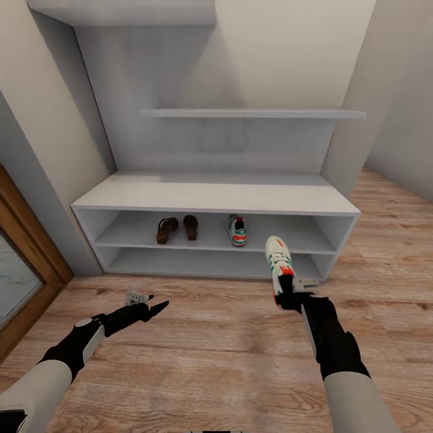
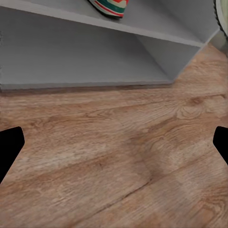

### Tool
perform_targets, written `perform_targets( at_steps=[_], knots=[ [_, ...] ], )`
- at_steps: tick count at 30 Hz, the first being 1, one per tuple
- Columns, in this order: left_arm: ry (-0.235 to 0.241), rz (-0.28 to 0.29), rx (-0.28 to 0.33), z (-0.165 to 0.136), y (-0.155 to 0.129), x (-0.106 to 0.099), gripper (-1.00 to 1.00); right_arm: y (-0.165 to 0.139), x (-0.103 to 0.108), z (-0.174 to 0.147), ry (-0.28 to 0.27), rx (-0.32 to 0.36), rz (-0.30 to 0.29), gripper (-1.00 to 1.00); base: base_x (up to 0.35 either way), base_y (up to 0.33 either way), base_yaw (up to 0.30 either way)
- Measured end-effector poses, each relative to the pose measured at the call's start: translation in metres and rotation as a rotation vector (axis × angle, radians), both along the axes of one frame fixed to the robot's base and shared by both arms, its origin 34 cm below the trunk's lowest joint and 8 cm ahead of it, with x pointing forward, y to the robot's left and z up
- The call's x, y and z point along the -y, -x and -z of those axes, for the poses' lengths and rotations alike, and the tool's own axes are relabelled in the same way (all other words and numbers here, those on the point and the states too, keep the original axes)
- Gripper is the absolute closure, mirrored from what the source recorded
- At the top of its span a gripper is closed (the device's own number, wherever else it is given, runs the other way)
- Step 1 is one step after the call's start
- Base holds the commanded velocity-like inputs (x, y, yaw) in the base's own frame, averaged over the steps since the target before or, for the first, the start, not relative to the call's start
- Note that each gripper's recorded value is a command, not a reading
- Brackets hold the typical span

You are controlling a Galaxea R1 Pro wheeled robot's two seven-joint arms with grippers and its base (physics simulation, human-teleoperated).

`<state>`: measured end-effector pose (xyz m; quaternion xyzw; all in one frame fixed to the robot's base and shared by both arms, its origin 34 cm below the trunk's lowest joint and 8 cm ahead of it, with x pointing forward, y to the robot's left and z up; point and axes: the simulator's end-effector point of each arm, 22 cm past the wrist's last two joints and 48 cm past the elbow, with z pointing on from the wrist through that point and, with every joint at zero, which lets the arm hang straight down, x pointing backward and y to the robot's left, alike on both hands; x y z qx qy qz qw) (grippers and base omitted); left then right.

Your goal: Pick up the two gym shoes and the two sandals from the corridor floor and place them onto the hallstand (shoe rack) in the corridor, making sure they are on the rack and not on the floor. Arrange them so the two gym shoes are next to each other and the two sandals are next to each other.

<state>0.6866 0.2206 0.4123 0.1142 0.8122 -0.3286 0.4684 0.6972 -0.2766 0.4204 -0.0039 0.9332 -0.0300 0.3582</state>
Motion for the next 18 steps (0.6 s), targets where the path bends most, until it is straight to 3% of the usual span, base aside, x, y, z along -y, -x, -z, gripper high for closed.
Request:
perform_targets(
  at_steps=[14,18],
  knots=[
    [0.001,-0.001,-0.001,0.0006,0.0003,-0.0001,-1.00,-0.0020,0.0000,-0.0010,0.001,0.014,-0.003,1.00,0.001,0.000,0.000],
    [0.002,-0.003,-0.015,0.0051,0.0033,-0.0007,-1.00,0.0003,-0.0011,0.0037,-0.002,0.003,-0.005,1.00,0.155,0.000,0.000]
  ],
)
